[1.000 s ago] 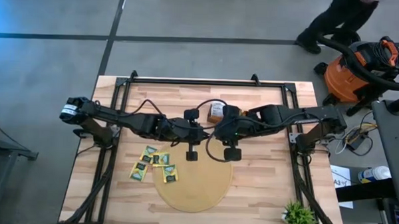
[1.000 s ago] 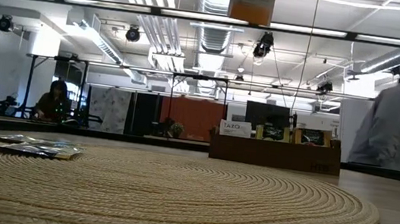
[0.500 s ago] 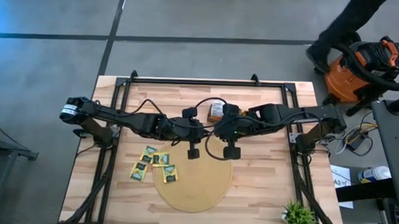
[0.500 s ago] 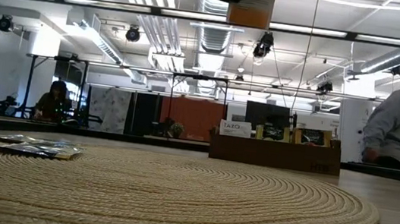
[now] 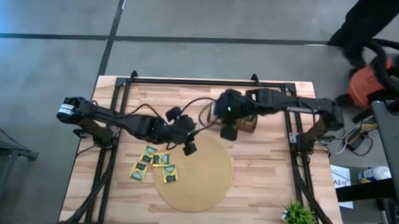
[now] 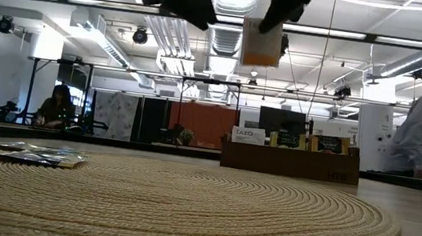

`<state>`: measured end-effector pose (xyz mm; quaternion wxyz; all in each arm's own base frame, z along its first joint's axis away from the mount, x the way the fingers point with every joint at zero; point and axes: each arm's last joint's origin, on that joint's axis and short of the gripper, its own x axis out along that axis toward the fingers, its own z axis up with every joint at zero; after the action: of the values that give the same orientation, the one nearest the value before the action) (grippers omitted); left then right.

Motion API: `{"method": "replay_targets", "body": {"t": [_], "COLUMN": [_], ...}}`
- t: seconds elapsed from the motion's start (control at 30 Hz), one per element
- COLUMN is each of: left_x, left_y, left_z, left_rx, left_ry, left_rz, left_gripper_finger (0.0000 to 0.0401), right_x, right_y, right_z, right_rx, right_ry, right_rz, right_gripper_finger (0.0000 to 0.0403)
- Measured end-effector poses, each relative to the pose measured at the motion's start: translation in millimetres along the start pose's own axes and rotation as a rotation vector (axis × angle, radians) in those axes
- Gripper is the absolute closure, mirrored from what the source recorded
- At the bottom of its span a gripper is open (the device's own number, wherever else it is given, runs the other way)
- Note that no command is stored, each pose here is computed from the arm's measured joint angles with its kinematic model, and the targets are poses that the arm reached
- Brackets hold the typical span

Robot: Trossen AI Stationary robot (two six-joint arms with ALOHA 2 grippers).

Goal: Pick & Place Tea
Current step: Put the orange tea bag into the left section of the wooden organizer

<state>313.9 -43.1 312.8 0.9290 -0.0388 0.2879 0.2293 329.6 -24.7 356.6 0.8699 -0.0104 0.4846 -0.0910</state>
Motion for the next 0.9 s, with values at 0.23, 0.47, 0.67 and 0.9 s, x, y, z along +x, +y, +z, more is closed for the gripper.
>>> {"method": "replay_targets", "body": {"t": [0.23, 0.47, 0.67, 0.9], "left_x": [-15, -23, -22, -22], "left_y": [0, 1, 2, 3], "left_z": [-22, -38, -40, -40], "left_rx": [-0.139, -0.224, -0.22, -0.201], "left_ry": [-0.051, -0.072, -0.076, -0.074], "left_rz": [0.067, 0.095, 0.109, 0.112], "left_gripper_finger": [0.0247, 0.0247, 0.0247, 0.0247], "right_x": [49, 83, 100, 112], "right_y": [-51, -78, -83, -87], "right_z": [-19, -44, -55, -69], "right_rx": [0.107, 0.181, 0.198, 0.211], "right_ry": [-0.007, -0.01, -0.055, -0.039], "right_rz": [0.029, 0.025, 0.023, 0.014], "right_gripper_finger": [0.0394, 0.0394, 0.0394, 0.0394]}}
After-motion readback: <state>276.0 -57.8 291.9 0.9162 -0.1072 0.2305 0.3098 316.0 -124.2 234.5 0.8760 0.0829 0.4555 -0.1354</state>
